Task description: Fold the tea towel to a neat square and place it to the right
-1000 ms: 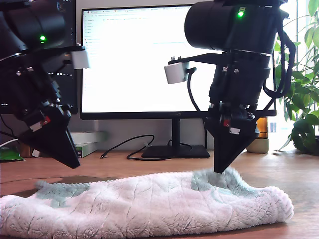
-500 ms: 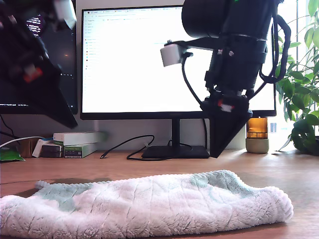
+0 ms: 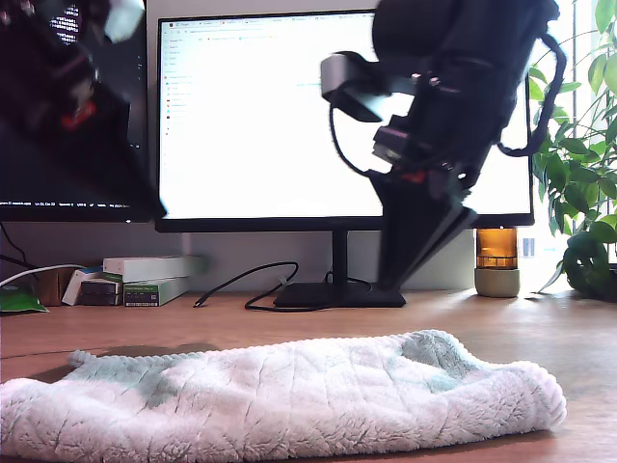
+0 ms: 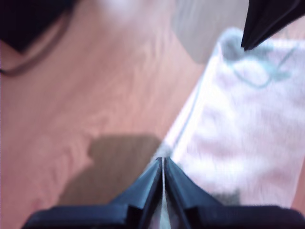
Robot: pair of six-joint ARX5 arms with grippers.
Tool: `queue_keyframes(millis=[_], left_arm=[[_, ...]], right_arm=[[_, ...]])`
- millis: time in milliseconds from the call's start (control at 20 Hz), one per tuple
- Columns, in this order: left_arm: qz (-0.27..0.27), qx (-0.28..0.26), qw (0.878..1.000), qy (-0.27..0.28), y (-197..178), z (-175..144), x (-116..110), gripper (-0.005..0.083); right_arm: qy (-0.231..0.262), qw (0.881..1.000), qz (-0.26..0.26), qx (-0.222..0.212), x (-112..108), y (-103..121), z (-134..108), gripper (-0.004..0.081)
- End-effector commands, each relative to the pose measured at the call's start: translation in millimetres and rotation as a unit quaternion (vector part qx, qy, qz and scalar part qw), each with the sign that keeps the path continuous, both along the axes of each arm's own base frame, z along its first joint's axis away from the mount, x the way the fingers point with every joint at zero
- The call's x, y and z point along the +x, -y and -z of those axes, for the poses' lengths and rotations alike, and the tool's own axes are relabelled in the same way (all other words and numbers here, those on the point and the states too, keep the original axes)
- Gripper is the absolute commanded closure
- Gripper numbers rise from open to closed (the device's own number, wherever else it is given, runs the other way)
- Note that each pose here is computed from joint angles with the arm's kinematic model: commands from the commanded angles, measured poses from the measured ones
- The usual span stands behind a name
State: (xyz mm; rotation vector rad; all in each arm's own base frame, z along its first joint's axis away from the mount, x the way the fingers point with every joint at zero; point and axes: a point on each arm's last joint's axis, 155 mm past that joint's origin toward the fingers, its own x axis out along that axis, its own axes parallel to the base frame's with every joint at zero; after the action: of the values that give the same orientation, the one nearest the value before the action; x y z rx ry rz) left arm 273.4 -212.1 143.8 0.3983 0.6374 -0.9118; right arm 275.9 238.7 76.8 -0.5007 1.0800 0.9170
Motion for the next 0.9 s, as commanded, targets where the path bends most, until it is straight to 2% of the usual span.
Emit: queue_keyframes(millis=[0,200,400,500,600,750,850], left_arm=[[0.000,-0.013,1.000,0.005,0.5,-1.0,-4.3,0.0793],[-0.016,-0.034,0.999,0.011,-3.3,4.8,-9.7,0.0793],[-0.046,-0.073,0.996,0.021,-7.9,4.3,-12.7,0.0793],[-0.059,-0.087,0.994,0.017,-10.1,9.1,-15.4,0.0793],[-0.067,-0.090,0.994,-0.011,-11.8,22.3,-22.5,0.0793],[-0.045,-0.090,0.994,-0.050,-6.8,42.7,-41.7,0.0793],[-0.032,-0.090,0.993,-0.066,-1.3,49.8,-48.1,0.0793]], right_arm=[[0.010,1.000,0.005,0.013,-0.4,-2.3,-10.8,0.0781],[0.036,0.999,0.016,0.037,1.8,-3.7,-31.9,0.0782],[0.090,0.993,0.035,0.074,5.3,-2.1,-52.4,0.0782],[0.109,0.990,0.043,0.079,1.0,5.2,-50.5,0.0782],[0.123,0.988,0.046,0.084,-5.2,12.0,-39.8,0.0782],[0.107,0.991,0.047,0.072,-13.2,18.0,-16.0,0.0782],[0.095,0.992,0.051,0.062,-10.9,18.0,-3.7,0.0782]])
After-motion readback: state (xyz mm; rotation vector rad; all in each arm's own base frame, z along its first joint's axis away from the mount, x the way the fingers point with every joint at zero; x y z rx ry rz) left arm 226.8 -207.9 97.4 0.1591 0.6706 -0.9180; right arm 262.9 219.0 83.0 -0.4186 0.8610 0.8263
